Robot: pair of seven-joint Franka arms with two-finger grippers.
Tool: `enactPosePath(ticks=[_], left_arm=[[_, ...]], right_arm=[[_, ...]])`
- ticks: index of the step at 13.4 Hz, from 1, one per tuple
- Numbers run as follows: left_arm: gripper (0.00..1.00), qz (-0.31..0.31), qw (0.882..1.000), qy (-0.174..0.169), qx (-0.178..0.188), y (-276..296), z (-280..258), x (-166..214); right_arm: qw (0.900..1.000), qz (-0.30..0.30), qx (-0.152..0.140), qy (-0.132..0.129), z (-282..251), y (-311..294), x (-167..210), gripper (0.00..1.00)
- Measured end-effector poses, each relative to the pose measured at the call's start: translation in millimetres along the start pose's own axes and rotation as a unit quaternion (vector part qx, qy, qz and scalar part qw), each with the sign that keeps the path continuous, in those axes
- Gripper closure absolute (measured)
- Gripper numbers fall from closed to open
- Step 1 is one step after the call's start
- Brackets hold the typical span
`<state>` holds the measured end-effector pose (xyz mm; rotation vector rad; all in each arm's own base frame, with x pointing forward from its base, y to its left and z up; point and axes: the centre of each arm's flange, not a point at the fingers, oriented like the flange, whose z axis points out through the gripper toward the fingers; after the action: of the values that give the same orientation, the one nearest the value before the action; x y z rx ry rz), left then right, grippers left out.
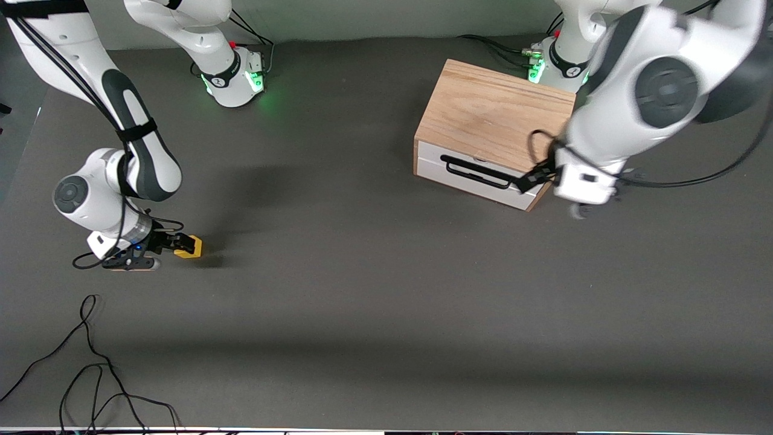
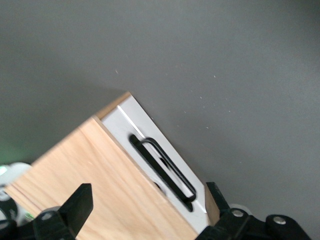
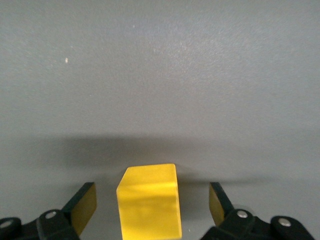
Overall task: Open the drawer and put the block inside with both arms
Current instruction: 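Reach the right gripper to the yellow cube while the left gripper reaches the handle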
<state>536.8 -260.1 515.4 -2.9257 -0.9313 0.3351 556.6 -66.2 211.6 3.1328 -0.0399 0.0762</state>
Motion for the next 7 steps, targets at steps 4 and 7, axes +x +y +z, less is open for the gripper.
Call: enactPosePath(ticks=[4,7], left_arm=[[0.00,-0.068,0.997,-0.010,0.031,40,45,-35],[0.00,-0.131,0.990,-0.019,0.053,56,82,-28]], right_arm=[[1.000,-0.006,-0.001,-0.014,24,-3,-7,0.00],[1.000,-0.009,-0.001,-0.018,28,-3,-9,0.00]])
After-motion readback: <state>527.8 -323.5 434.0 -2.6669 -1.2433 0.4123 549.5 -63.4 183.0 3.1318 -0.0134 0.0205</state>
